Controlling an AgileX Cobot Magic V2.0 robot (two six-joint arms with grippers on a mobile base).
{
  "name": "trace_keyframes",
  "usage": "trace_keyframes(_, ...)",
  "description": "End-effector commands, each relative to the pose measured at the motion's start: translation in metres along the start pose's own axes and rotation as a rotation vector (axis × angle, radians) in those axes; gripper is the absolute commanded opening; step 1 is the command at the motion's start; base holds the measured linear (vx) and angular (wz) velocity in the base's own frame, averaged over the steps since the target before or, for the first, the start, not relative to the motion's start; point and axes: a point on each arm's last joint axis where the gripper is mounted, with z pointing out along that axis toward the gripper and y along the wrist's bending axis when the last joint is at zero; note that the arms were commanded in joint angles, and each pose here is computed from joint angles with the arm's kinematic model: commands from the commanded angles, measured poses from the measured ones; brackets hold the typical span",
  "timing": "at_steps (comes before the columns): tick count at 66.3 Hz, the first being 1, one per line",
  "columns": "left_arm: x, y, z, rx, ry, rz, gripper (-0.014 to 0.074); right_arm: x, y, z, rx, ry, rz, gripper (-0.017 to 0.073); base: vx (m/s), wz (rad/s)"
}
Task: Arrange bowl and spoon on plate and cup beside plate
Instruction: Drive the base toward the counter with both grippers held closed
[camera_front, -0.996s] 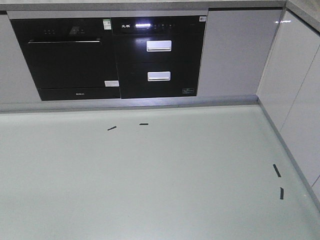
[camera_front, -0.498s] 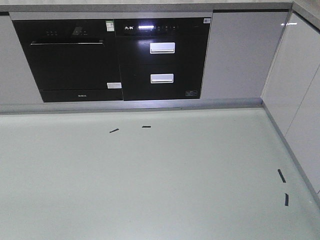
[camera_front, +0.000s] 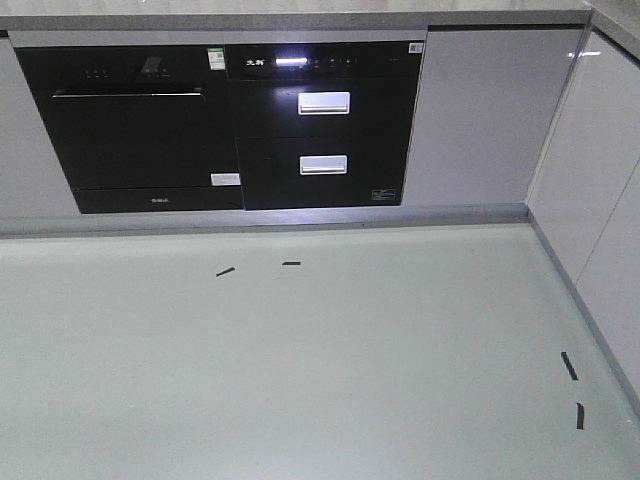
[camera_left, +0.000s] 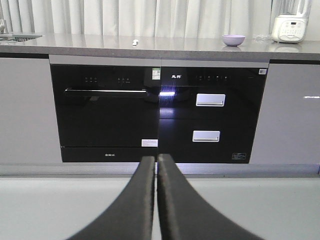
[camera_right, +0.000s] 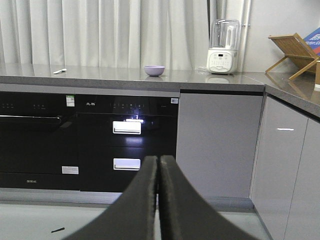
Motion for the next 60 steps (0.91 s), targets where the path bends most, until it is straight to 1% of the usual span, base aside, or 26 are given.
trace_keyframes(1, 0.0016, -0.0003, 0.0003, 0.003, -0.058, -0.018, -0.0006, -0.0045, -0.0012, -0.0008, 0.016, -0.075, -0.011, -0.0003, 0.09, -0.01)
trace_keyframes(34, 0.0016, -0.0002, 0.0003, 0.002, -0.058, -0.018, -0.0006, -0.0045, -0.0012, -0.0008, 0.016, -0.075, -0.011, -0.0003, 0.05, 0.11)
trace_keyframes(60, 0.0016, -0.0002, 0.0003, 0.002, -0.058, -0.018, -0.0006, -0.0045, -0.0012, -0.0008, 0.016, -0.075, -0.011, -0.0003, 0.04, 0.03)
